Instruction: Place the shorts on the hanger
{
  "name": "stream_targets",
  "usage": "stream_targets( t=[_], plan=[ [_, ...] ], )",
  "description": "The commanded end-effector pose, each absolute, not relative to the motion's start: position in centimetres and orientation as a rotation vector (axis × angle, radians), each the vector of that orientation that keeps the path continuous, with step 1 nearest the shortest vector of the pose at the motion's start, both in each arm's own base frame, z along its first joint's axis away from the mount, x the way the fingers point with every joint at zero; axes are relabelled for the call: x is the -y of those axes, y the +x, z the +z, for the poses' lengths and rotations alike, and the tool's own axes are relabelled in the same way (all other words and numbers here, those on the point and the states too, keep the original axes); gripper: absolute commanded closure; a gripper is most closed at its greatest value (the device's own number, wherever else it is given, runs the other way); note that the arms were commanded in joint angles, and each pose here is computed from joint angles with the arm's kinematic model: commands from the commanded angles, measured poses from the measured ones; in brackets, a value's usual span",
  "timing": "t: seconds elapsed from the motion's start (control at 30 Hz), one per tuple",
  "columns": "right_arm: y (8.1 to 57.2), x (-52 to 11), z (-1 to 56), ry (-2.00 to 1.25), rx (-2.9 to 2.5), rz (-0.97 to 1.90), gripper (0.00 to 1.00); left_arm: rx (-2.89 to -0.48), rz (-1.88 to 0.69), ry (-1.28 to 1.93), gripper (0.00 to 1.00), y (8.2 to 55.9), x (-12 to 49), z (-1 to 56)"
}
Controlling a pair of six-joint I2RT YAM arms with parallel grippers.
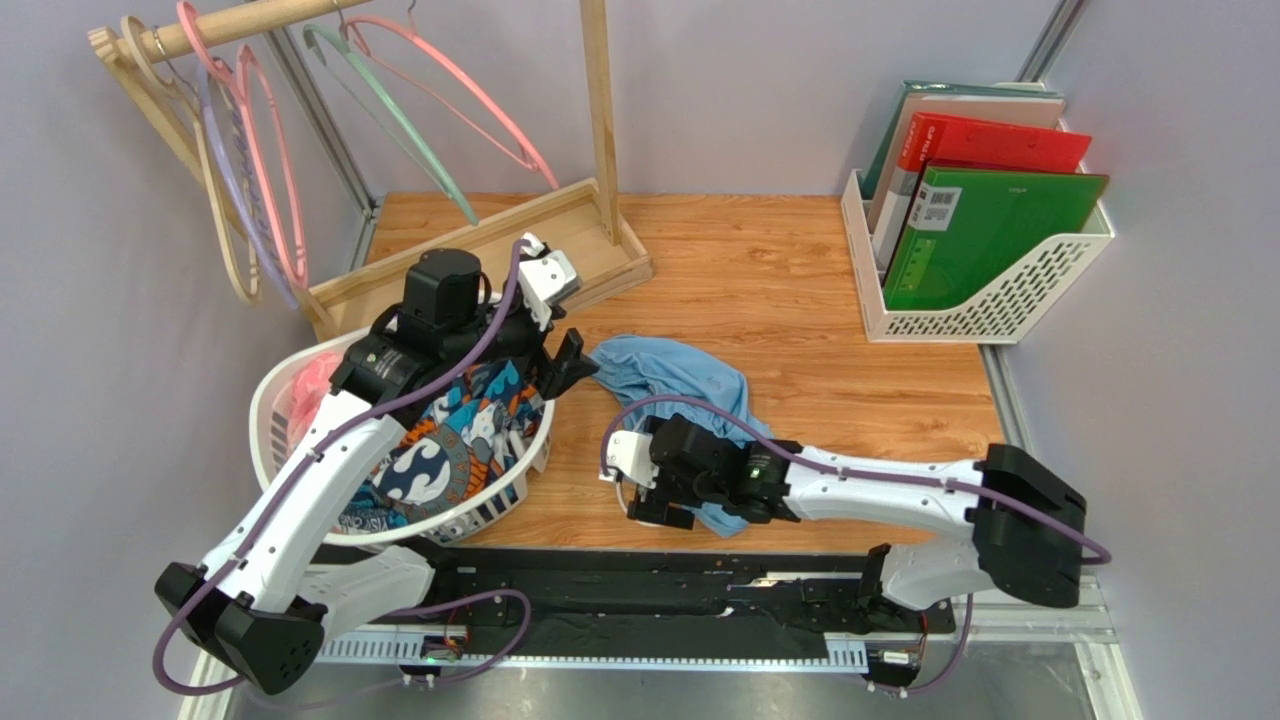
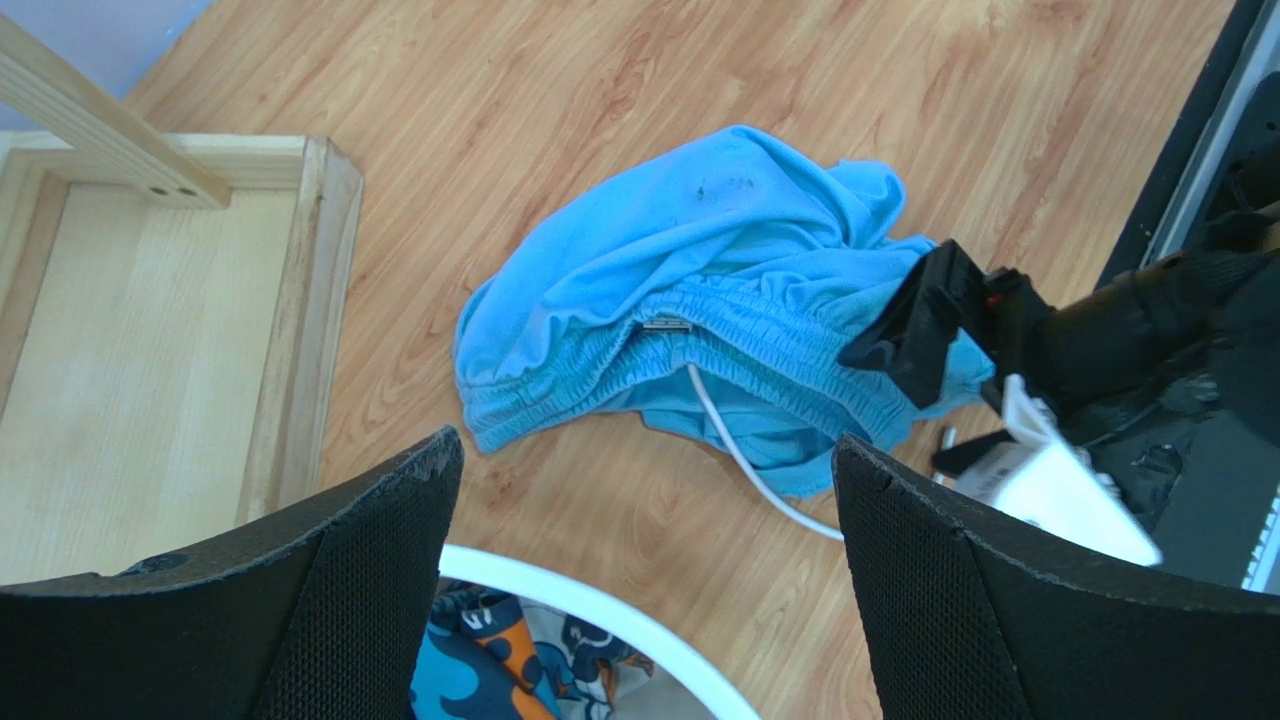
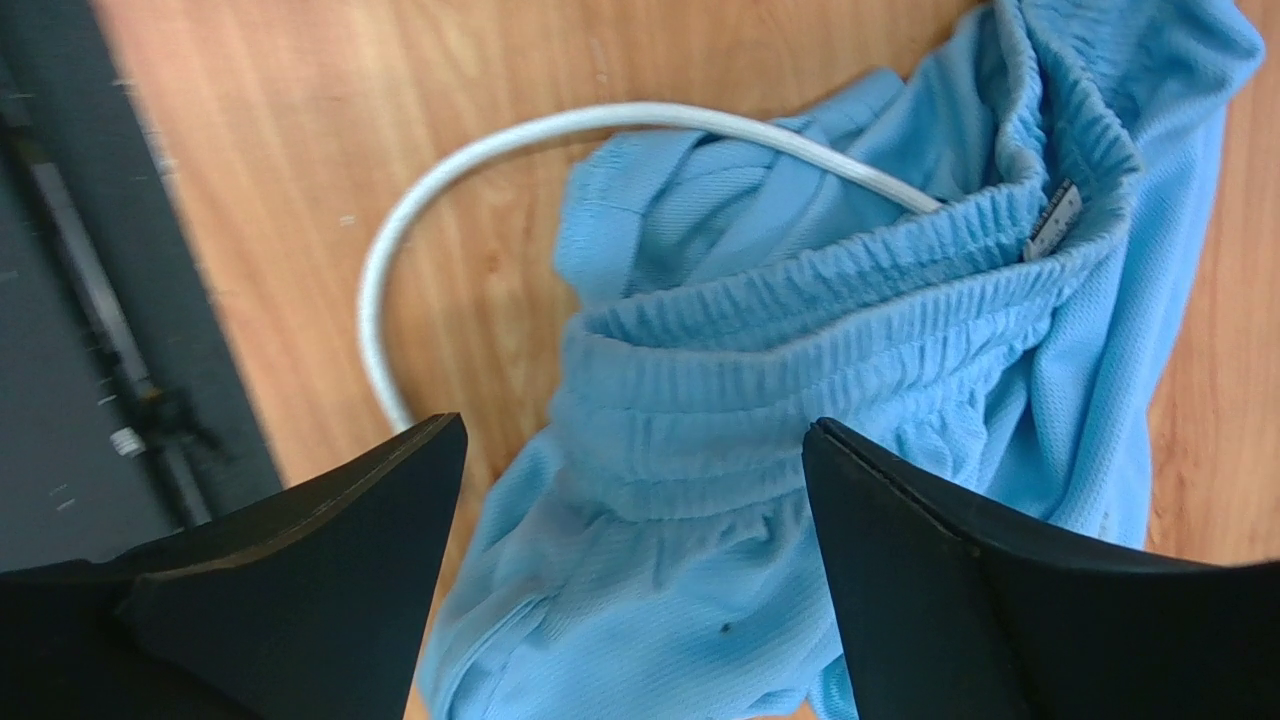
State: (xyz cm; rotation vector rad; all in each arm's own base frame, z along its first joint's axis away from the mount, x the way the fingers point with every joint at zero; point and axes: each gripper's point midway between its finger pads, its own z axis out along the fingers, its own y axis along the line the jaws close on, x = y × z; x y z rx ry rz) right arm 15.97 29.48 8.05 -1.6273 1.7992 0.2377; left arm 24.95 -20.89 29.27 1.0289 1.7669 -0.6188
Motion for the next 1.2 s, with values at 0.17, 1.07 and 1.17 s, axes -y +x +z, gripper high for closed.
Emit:
stream_targets(
  t=[0.17, 1.07, 1.17],
  plan=[
    [20.7, -28.2, 11.2, -1.420, -1.798, 0.030, 0.49, -1.746, -0.648, 1.027, 0.04, 23.8, 20.6, 29.7],
    [21.2, -10.3, 25.4, -1.047, -1.707, -0.056, 1.00, -1.122, -0.323, 1.956, 0.04, 25.3, 28.7, 17.5],
    [21.3, -10.3, 25.5, -1.036, -1.708, -0.054, 1.00, -1.010, -0.272, 2.004, 0.04, 24.9, 29.7, 15.6]
  ],
)
